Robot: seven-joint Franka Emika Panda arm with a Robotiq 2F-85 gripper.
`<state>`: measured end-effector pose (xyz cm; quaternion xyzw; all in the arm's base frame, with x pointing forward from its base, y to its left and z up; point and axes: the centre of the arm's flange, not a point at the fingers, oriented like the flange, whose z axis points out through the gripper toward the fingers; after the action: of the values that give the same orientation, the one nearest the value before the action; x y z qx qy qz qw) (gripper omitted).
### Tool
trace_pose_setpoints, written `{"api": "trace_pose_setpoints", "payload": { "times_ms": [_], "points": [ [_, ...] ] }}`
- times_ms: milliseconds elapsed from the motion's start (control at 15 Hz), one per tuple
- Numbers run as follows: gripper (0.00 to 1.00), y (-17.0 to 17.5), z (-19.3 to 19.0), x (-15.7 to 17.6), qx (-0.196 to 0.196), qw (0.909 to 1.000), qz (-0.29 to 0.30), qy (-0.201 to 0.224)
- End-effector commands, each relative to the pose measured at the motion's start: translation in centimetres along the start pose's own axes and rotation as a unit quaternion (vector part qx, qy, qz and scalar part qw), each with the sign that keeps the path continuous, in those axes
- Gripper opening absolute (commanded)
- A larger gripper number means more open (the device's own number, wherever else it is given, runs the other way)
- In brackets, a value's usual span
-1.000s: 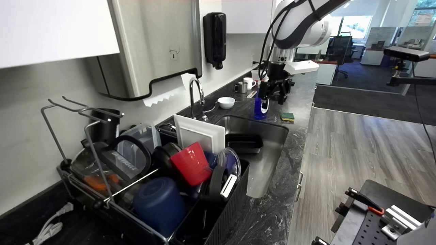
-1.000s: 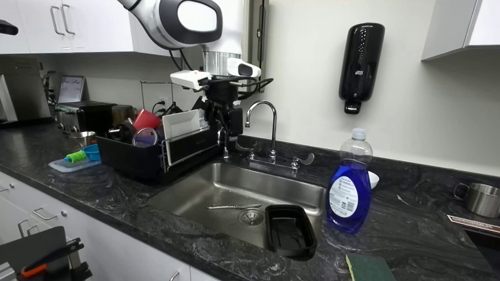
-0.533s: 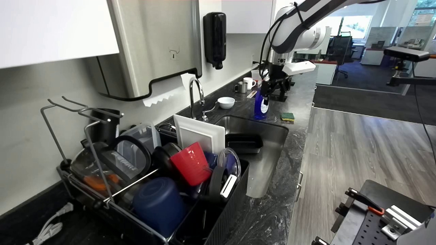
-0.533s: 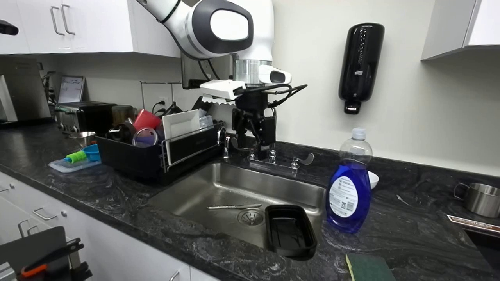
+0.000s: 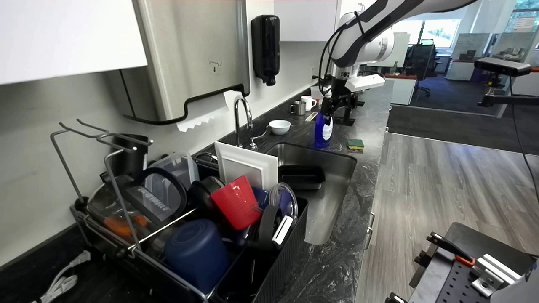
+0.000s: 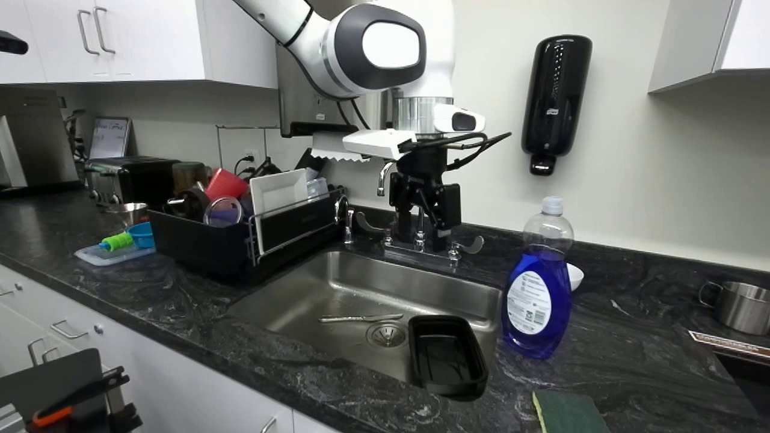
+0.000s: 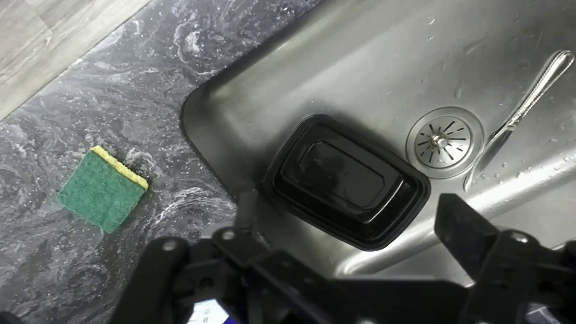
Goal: Use the sponge to wipe the counter.
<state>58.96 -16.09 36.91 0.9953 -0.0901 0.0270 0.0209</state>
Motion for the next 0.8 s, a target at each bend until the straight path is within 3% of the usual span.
{"api": "trace_pose_setpoints", "payload": {
  "times_ms": [0,733],
  "points": [
    [1.00,2.4,0.3,1.4,-0.010,0.9999,0.011,-0.005],
    [1.00,12.6,1.1,-0.2,-0.029,0.9944,0.101,-0.008]
  ]
}}
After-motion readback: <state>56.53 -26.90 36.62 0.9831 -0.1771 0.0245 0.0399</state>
